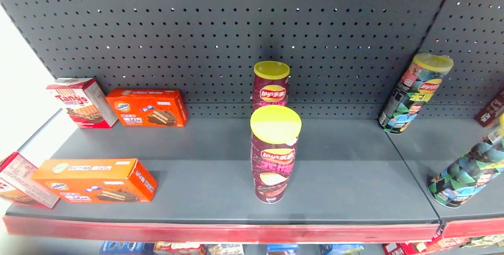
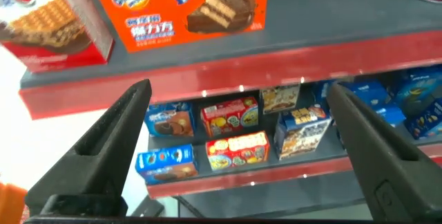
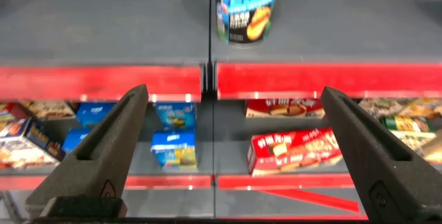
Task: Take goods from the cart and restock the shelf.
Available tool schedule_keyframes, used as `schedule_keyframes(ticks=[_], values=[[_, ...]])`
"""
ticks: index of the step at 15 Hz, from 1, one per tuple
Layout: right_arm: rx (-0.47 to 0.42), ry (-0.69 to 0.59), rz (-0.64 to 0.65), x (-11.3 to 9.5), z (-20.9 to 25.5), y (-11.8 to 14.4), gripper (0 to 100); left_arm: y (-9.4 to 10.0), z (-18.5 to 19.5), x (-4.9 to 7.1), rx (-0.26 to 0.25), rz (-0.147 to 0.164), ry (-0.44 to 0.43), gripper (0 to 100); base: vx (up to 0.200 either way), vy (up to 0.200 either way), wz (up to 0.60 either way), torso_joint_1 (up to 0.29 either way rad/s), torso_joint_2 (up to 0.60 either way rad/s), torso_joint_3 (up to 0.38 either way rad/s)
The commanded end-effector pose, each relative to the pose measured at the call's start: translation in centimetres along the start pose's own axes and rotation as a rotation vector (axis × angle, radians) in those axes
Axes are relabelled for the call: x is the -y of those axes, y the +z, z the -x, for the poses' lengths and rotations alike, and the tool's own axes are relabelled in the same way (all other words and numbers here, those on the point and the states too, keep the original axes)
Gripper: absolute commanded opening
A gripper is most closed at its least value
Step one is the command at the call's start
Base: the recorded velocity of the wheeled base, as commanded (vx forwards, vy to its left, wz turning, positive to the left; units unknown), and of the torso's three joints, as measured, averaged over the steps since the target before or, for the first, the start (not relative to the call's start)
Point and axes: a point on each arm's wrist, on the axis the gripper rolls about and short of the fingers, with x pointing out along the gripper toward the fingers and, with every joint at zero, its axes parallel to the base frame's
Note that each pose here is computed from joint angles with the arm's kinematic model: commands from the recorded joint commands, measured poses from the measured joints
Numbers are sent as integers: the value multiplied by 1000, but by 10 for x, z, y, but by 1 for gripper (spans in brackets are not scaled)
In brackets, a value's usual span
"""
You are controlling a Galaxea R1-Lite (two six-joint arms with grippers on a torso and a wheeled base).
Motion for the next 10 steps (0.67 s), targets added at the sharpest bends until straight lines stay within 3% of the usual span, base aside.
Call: schedule_keyframes(ticks=[1, 10], values=[[-2, 0, -1, 0, 0, 0, 100, 0, 0, 0, -3, 1, 1, 100, 0, 0, 0, 0, 0, 0], [-1, 0, -3, 0, 0, 0, 100, 0, 0, 0, -3, 1, 1, 100, 0, 0, 0, 0, 0, 0]])
